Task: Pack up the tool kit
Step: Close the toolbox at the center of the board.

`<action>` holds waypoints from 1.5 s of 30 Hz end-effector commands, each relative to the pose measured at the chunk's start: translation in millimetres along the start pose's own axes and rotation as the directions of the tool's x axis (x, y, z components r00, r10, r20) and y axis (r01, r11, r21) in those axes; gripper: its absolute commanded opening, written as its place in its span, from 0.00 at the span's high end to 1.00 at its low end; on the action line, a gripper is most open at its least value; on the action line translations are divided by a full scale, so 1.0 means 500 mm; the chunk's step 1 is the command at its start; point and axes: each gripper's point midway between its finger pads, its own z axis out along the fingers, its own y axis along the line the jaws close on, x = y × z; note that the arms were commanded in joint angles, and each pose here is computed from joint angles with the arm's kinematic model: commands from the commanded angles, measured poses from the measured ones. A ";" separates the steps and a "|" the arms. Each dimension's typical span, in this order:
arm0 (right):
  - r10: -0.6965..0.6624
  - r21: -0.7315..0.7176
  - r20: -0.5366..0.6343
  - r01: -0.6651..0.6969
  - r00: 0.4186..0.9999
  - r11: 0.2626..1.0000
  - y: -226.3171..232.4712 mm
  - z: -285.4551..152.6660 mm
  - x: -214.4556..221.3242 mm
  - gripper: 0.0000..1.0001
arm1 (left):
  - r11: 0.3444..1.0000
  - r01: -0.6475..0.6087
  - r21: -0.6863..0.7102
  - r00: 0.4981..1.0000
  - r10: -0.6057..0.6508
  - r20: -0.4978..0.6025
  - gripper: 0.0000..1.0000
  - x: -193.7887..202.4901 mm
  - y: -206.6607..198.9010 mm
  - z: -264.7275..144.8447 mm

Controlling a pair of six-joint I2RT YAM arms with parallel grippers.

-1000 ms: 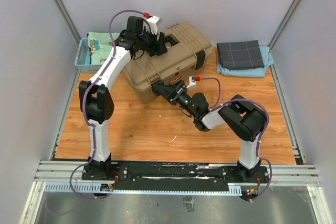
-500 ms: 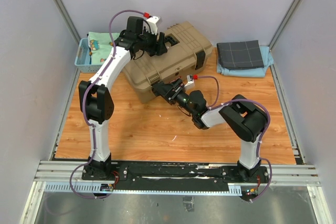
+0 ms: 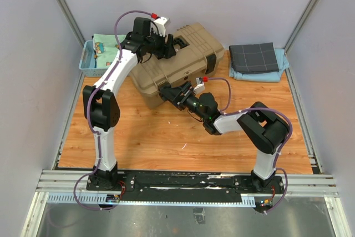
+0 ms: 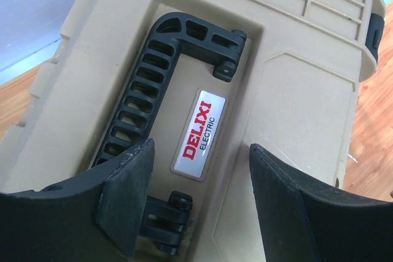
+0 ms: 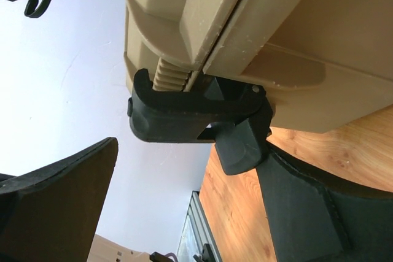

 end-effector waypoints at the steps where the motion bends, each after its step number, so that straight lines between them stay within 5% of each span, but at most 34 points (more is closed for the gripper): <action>1: -0.014 -0.207 0.034 0.021 0.999 0.978 0.147 0.004 -0.021 0.07 | 0.982 0.073 -0.177 0.901 -0.141 -0.410 0.32 0.284 0.102 0.001; 45: 0.001 0.012 0.113 -0.003 0.994 1.000 0.156 0.109 -0.069 0.22 | 0.981 0.122 -0.152 0.904 -0.173 -0.391 0.32 0.302 0.075 -0.004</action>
